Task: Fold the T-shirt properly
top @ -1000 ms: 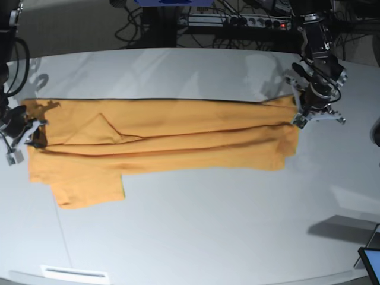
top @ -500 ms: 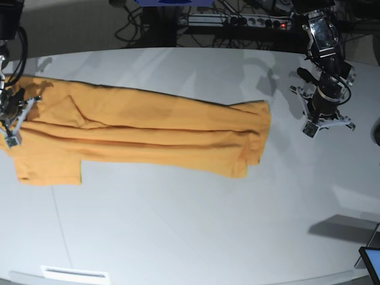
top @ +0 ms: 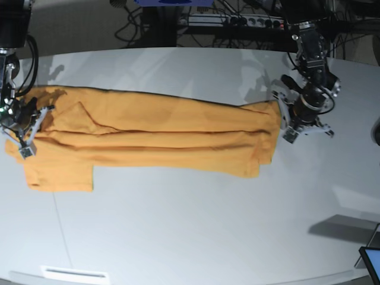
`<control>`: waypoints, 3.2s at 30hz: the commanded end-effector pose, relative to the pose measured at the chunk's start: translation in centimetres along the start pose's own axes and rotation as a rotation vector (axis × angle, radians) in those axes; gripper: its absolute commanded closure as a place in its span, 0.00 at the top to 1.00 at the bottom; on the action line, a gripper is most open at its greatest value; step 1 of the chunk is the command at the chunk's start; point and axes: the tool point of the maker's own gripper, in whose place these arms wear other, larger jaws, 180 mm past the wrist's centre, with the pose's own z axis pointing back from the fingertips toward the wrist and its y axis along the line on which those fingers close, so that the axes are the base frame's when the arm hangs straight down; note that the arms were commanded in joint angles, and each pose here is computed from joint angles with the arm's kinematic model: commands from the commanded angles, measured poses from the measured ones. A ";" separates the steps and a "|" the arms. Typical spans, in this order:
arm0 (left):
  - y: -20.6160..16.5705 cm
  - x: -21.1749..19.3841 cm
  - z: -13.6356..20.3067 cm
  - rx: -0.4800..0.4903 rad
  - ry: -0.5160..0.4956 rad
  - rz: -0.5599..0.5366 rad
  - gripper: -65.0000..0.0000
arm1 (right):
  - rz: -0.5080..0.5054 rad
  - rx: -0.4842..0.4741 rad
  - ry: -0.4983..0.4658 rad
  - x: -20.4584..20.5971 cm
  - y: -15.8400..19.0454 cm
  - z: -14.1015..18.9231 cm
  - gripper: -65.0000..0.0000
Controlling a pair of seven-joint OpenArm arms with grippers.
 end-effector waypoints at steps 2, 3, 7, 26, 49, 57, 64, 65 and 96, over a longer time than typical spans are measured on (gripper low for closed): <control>0.7 2.6 -0.1 0.028 -0.073 0.023 0.00 | 0.015 0.009 0.013 -0.2 0.0 0.1 0.02; 0.6 3.2 -0.2 0.027 -0.085 0.028 0.00 | 0.016 0.008 0.014 -0.2 -0.1 0.1 0.02; 0.5 4.6 -0.5 0.030 -0.116 0.042 0.00 | 0.003 0.011 0.039 -1.1 -0.3 -0.2 0.02; -3.5 8.1 -1.4 -0.133 -0.251 0.151 0.00 | -0.006 0.027 0.049 -1.8 0.1 -0.8 0.02; 0.8 0.8 -0.8 -0.002 -0.060 0.112 0.00 | 0.070 0.052 0.023 -0.3 2.3 -0.6 0.15; 1.8 2.0 0.1 0.035 -0.089 0.083 0.00 | 0.113 0.010 0.001 1.1 1.2 1.0 0.16; 2.0 2.1 0.1 0.039 -0.087 0.079 0.00 | 0.101 -0.068 -0.040 2.8 -1.0 3.7 0.17; 2.0 2.2 0.1 0.038 -0.088 0.081 0.00 | 0.099 -0.076 -0.045 2.9 -1.3 3.9 0.20; 7.7 7.6 2.9 0.202 -0.153 0.018 0.07 | 0.177 -0.046 -0.210 12.3 -0.7 3.5 0.32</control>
